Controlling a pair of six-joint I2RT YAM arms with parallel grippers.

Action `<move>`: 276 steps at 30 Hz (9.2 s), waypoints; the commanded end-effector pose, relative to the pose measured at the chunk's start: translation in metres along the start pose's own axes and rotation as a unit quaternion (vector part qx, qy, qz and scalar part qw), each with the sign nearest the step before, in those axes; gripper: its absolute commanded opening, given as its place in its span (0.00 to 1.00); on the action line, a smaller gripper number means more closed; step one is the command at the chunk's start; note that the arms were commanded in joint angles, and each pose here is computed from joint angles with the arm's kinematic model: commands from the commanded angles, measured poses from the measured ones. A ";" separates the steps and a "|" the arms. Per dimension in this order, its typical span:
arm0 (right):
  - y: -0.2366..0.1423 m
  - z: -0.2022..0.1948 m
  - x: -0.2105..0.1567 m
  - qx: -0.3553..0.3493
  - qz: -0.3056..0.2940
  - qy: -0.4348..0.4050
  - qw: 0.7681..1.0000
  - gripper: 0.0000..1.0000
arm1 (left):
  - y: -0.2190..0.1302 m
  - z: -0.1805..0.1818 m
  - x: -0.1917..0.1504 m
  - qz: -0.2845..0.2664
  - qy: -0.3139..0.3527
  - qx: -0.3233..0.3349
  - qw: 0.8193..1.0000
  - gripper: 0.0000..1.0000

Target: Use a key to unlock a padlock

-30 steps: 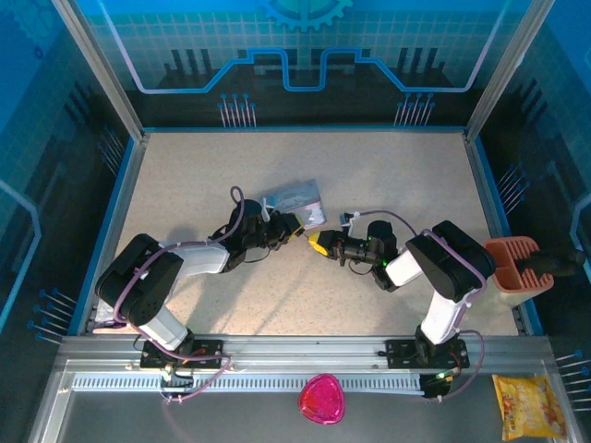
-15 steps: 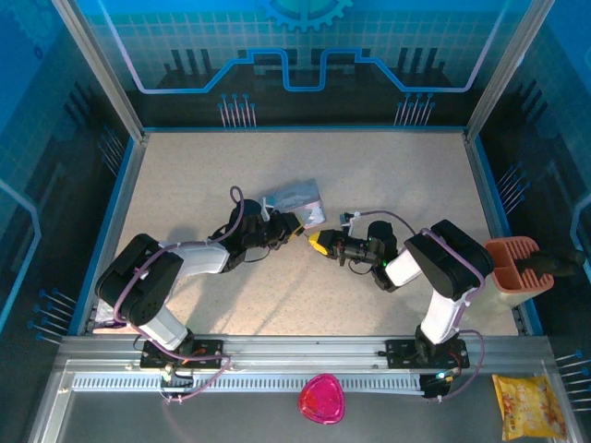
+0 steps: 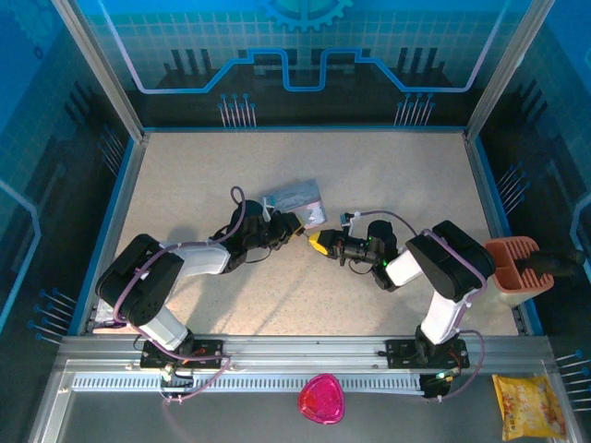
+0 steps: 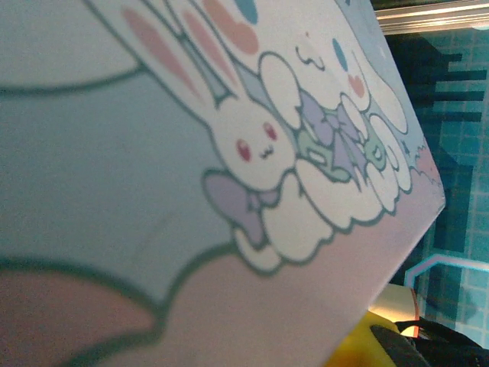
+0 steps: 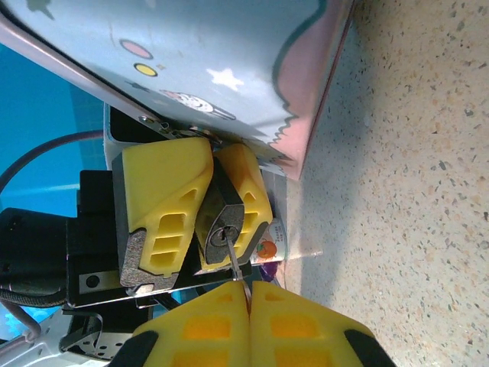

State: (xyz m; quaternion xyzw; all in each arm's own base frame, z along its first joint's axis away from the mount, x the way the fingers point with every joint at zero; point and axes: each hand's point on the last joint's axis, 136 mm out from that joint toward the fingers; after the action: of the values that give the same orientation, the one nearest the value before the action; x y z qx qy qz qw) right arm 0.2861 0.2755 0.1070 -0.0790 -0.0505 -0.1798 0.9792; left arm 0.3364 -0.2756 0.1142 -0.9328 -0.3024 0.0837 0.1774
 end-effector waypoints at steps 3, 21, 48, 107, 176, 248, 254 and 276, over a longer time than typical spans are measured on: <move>0.004 0.025 0.019 0.026 -0.029 -0.033 0.999 0.00 | 0.004 -0.021 -0.037 0.063 0.047 -0.039 0.996 0.02; 0.000 0.028 0.030 0.048 -0.046 -0.010 0.998 0.00 | 0.001 -0.010 -0.059 0.095 0.080 -0.052 0.991 0.02; 0.009 0.031 0.022 0.027 -0.030 -0.075 0.996 0.00 | 0.004 -0.018 -0.087 0.132 0.078 -0.068 0.986 0.09; -0.006 -0.006 0.006 -0.028 -0.023 -0.053 0.998 0.00 | 0.014 0.013 -0.068 0.072 0.043 -0.008 0.996 0.22; 0.004 -0.022 -0.014 -0.022 -0.009 -0.030 0.999 0.00 | -0.001 -0.003 -0.069 0.050 0.019 -0.019 0.998 0.07; 0.004 -0.011 0.016 -0.037 -0.071 -0.019 0.997 0.00 | 0.006 -0.039 -0.090 0.051 -0.016 -0.061 0.997 0.00; 0.004 -0.014 0.012 -0.038 -0.063 -0.014 0.997 0.00 | 0.002 -0.027 -0.077 0.028 -0.023 -0.038 0.999 0.00; -0.019 -0.045 -0.015 -0.233 0.050 -0.159 0.958 0.24 | -0.001 0.024 0.013 -0.050 0.090 0.125 0.987 0.00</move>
State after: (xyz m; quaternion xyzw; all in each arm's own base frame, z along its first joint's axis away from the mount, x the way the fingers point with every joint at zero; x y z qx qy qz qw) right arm 0.2827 0.2631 0.0867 -0.2362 -0.1319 -0.1803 0.9457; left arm 0.3321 -0.2653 0.0959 -0.8961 -0.3311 0.0574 0.2899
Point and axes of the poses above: each hand's point on the last joint's axis, 136 mm out from that joint toward the fingers, its own y axis out along the fingers, its own z axis along the line the jaws close on, x = y × z, and after that the axes turned 9 degrees about -y, right-handed
